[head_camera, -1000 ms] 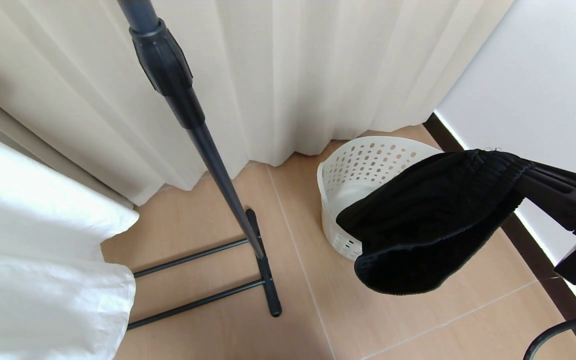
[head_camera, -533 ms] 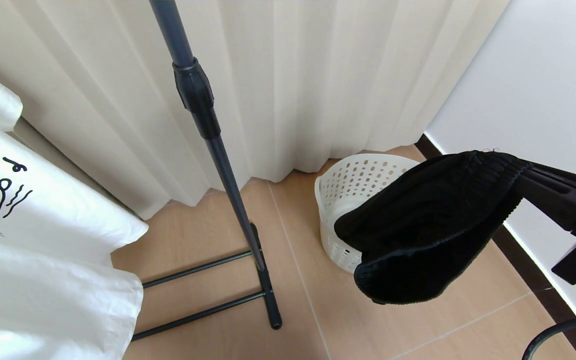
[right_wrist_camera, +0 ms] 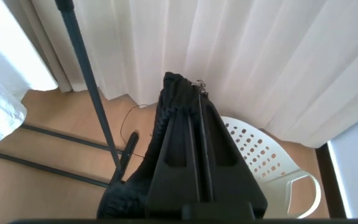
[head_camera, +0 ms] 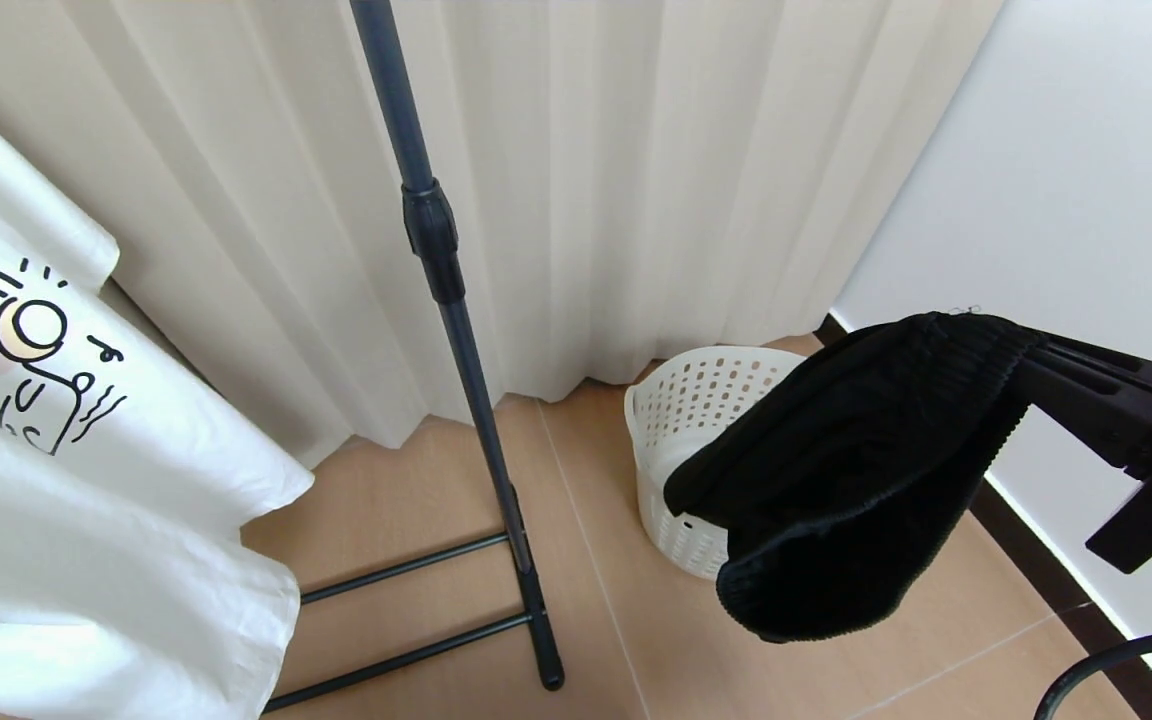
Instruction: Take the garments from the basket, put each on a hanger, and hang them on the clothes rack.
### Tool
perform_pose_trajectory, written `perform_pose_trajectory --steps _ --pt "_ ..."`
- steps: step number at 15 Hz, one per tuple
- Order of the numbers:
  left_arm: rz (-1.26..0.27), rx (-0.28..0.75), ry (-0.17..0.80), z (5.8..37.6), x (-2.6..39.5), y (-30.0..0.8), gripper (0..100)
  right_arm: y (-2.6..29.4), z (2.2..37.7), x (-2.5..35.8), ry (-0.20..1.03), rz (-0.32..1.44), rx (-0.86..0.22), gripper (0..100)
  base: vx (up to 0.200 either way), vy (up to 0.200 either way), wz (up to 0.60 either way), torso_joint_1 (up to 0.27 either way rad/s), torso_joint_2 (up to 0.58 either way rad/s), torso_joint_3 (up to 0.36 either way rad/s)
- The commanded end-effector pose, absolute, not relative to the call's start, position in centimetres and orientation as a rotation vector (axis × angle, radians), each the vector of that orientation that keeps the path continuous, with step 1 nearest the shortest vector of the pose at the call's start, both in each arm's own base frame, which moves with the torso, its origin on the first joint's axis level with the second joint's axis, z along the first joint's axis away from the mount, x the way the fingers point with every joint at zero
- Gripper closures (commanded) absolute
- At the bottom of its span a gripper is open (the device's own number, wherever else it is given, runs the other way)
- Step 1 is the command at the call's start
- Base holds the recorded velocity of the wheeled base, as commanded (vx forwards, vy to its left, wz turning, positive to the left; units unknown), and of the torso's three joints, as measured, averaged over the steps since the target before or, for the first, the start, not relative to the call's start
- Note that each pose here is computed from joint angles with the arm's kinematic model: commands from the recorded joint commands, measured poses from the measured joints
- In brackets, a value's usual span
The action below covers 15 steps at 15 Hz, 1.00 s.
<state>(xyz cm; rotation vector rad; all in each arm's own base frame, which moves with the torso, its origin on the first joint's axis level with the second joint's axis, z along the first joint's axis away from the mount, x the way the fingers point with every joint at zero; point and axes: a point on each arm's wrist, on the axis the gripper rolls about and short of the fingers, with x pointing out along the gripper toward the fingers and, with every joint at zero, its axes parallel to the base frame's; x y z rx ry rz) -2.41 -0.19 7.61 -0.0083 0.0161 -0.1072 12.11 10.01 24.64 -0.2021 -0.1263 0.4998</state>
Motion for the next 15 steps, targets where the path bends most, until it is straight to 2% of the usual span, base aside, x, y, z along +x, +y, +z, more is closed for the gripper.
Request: perform_pose_trajectory --steps 1,7,15 --pt "-0.107 -0.008 0.017 7.62 -2.4 -0.18 0 10.13 24.59 12.23 -0.123 0.502 -0.203 100 0.0 0.0 0.0 0.002 0.0 0.198" --pt "-0.106 -0.008 0.017 7.62 -2.4 -0.19 0 10.19 24.63 12.29 -0.124 0.506 -0.204 100 0.0 0.0 0.0 0.009 -0.05 0.151" --pt "-0.107 -0.01 0.017 7.62 -2.4 -0.18 0 10.39 24.34 12.51 -0.111 0.508 -0.213 100 0.0 0.0 0.0 0.092 -0.43 -0.137"
